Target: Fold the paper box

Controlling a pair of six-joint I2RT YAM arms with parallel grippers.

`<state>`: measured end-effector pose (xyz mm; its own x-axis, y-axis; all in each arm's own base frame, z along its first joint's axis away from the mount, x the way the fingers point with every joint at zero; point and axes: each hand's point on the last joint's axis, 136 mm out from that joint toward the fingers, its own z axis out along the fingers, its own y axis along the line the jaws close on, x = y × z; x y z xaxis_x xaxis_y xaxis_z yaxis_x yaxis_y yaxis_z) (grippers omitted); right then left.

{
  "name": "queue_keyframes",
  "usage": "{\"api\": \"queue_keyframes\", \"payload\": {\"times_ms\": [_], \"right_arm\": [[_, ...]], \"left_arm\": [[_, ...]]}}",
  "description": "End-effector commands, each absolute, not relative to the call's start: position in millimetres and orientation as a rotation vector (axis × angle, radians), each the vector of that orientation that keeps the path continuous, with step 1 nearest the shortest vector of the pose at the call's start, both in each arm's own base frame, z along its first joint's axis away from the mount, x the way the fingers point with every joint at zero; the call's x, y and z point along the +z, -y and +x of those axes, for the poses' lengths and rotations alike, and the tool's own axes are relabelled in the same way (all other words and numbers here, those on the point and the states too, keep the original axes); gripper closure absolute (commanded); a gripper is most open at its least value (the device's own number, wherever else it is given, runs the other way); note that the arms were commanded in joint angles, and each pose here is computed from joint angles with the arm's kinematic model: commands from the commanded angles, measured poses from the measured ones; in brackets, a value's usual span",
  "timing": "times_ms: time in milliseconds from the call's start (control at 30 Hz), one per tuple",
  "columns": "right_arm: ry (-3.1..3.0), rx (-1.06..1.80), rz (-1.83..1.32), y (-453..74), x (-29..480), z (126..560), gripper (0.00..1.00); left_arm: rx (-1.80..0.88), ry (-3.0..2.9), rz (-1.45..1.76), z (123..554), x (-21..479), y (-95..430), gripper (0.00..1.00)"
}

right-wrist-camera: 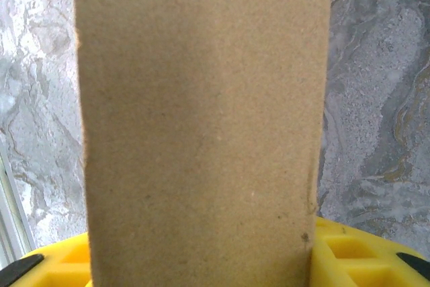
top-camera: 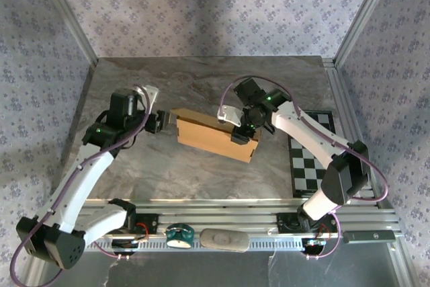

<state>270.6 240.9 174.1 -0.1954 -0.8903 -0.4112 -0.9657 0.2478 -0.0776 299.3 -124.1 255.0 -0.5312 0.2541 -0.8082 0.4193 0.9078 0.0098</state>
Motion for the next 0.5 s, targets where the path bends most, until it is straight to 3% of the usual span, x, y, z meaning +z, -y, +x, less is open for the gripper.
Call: {"api": "queue_keyframes", "payload": {"times_ms": [0,467], "right_arm": [[-2.120,0.290,-1.734,-237.6,178.2,263.1,0.51],[-2.112,0.243,-1.778,-239.2,170.1,265.3,0.52]], "left_arm": [[-0.184,-1.905,0.825,300.9,268.6,149.7,0.32],[-0.056,-1.806,1.173,280.9,246.8,169.6,0.26]]}}
